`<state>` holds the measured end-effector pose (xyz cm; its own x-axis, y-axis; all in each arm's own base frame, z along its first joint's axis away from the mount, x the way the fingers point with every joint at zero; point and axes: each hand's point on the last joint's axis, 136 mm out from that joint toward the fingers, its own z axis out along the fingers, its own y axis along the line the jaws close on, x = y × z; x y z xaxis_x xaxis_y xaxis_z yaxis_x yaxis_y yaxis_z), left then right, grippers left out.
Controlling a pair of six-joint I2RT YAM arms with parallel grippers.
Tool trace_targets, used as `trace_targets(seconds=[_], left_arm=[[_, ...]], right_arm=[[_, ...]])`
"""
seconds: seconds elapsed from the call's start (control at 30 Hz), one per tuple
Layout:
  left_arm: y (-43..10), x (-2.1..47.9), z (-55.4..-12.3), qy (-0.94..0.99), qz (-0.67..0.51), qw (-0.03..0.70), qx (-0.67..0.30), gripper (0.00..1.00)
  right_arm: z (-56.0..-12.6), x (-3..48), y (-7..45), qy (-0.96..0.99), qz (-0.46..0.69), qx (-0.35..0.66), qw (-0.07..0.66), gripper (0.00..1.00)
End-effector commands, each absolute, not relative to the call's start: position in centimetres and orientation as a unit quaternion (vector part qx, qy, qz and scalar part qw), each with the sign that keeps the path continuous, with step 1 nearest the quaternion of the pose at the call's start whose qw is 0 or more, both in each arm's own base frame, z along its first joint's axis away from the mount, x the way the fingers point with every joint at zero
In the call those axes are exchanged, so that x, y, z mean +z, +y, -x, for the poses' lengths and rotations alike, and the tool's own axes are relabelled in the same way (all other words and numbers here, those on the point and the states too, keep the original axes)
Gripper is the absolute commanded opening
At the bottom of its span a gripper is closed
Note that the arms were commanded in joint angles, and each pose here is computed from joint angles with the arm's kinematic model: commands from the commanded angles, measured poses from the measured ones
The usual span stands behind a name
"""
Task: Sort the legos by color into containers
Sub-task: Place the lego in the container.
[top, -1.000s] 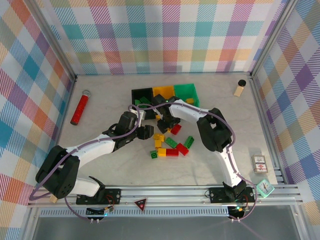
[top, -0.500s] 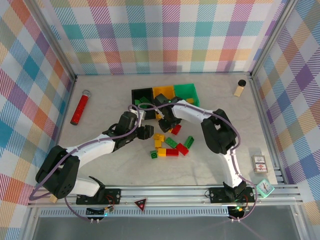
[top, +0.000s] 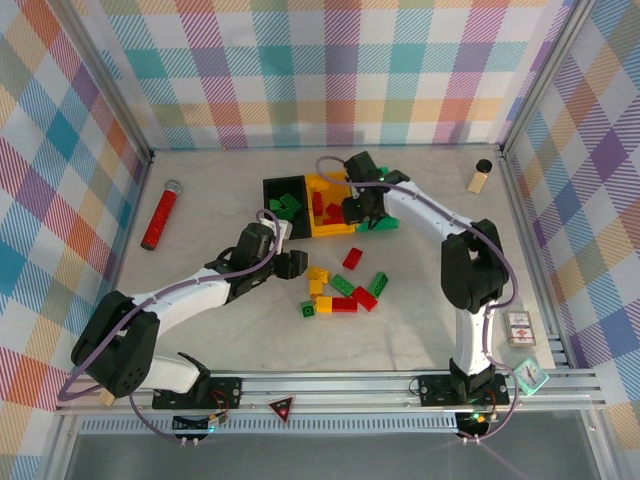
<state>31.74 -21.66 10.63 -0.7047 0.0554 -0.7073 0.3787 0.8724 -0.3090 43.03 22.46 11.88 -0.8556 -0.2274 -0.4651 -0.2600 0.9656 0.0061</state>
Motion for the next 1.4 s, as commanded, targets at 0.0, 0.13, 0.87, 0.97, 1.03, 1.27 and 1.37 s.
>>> trace_targets(seconds=[0.0, 0.13, 0.87, 0.97, 1.03, 1.27, 1.37], left_arm=[[-22.5, 11.5, -31.9, 0.890, -0.130, 0.372, -0.231, 0.67], [-22.4, 11.5, -32.0, 0.890, -0.130, 0.373, -0.229, 0.67], [-22.4, 11.5, -32.0, 0.891, -0.133, 0.372, -0.226, 0.67], [-22.3, 11.3, -32.0, 0.892, -0.132, 0.370, -0.224, 0.67], [-22.4, 11.2, -32.0, 0.892, -0.133, 0.369, -0.224, 0.67], [-22.3, 11.4, -32.0, 0.891, -0.133, 0.372, -0.223, 0.67], [-22.4, 11.4, -32.0, 0.891, -0.133, 0.370, -0.226, 0.67]], right_arm=[[-45.8, 12.8, 21.7, 0.961, 0.065, 0.046, 0.266, 0.39], [-47.7, 12.7, 20.3, 0.961, 0.031, 0.044, 0.273, 0.43], [-45.8, 10.9, 19.0, 0.967, 0.037, 0.038, 0.249, 0.64], [-46.5, 11.0, 19.0, 0.966, 0.036, 0.041, 0.254, 0.64], [-46.9, 11.2, 19.2, 0.966, 0.035, 0.046, 0.252, 0.64], [-45.7, 12.1, 19.1, 0.964, 0.031, 0.060, 0.256, 0.64], [-43.9, 12.5, 19.5, 0.964, 0.041, 0.082, 0.249, 0.64]])
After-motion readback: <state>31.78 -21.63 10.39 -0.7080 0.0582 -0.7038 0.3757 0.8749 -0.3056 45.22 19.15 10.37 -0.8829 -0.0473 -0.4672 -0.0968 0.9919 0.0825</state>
